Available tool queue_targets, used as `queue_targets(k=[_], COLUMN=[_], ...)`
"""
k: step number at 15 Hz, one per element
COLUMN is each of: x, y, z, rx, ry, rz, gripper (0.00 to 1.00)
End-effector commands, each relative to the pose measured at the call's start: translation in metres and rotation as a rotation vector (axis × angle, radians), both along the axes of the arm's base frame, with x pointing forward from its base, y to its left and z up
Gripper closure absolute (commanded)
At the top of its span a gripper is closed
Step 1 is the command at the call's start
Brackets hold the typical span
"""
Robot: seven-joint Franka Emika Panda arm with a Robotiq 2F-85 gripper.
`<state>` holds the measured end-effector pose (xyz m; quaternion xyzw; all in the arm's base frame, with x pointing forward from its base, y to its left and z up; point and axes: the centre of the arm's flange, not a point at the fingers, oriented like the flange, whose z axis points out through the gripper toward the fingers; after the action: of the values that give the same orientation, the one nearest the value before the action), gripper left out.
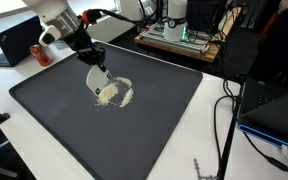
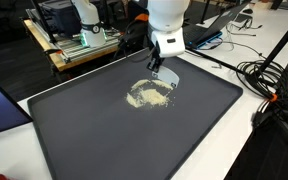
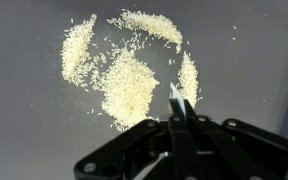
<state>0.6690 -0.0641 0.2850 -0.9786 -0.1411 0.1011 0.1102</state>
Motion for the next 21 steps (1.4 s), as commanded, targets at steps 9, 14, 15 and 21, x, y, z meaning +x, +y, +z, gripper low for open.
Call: queue_targets(k=[9, 14, 15, 21], x=[-0.046, -0.091, -0.099, -0.159], y=[-0.091, -0.118, -0.121, -0.131], z=[-0.045, -0.080, -0.088, -0.116], rx=[0.155, 0.301, 0.331, 0.473], ry=[-0.087, -0.201, -0.222, -0.337], rz=[-0.216, -0.436, -0.478, -0.719], gripper=[0.99, 0.99, 0.99, 0.99])
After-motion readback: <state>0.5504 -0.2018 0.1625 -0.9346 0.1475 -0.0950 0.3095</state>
